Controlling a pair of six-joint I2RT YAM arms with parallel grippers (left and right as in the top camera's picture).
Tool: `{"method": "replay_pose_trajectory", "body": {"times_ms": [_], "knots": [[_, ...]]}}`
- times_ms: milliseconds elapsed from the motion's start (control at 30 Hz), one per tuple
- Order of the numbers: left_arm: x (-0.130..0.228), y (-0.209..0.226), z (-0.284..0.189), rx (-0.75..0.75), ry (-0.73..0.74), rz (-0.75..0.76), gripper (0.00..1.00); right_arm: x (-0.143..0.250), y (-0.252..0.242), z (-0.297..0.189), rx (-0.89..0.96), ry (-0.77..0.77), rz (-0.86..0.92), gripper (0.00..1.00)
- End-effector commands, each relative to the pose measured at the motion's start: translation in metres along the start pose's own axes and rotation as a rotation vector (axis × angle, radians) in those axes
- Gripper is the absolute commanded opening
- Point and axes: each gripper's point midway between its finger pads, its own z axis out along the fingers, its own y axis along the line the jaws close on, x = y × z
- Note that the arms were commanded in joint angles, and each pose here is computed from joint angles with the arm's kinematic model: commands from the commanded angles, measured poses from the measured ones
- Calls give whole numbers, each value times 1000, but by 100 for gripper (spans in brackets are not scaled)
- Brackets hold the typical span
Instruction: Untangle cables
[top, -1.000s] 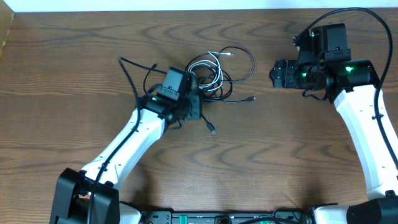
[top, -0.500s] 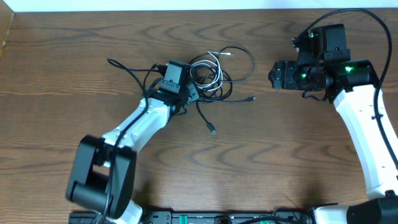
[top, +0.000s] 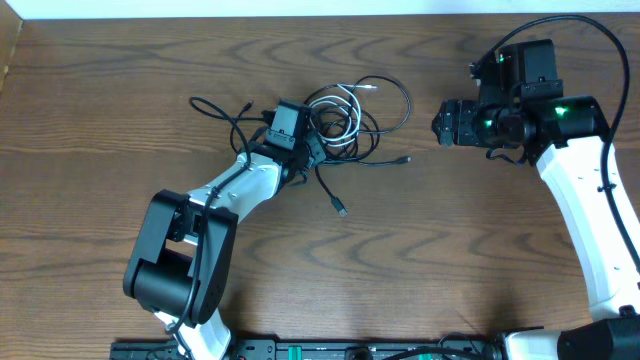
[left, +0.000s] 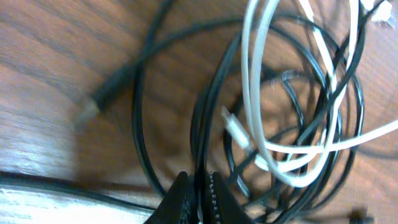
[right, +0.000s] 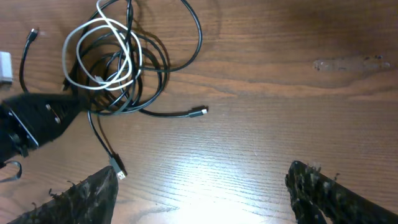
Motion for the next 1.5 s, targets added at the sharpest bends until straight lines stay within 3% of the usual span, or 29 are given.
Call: {"method": "replay_pose_trajectory", "body": {"times_ms": [0, 133, 267, 400, 567, 900, 1233, 1467], "knots": [[23, -6, -14, 34, 114, 122, 7, -4, 4, -4, -12, -12, -11, 84], [54, -2, -40, -6, 219, 244, 7, -4, 4, -4, -12, -12, -11, 85], [108, -11, -91, -1, 357, 522, 8, -1, 17, -4, -83, 3, -43, 87], [127, -27, -125, 46, 356, 604, 7, 7, 37, 0, -158, 35, -101, 87], [115, -47, -162, 130, 233, 637, 7, 25, 50, 23, -168, 129, -133, 87], [77, -35, -159, -15, 51, 605, 7, 89, 70, 63, -224, 435, -171, 90], [77, -35, -149, -26, 61, 568, 7, 118, 72, 96, -175, 522, -383, 92], [77, -35, -149, -27, 62, 568, 7, 125, 65, 118, -133, 554, -408, 92]]}}
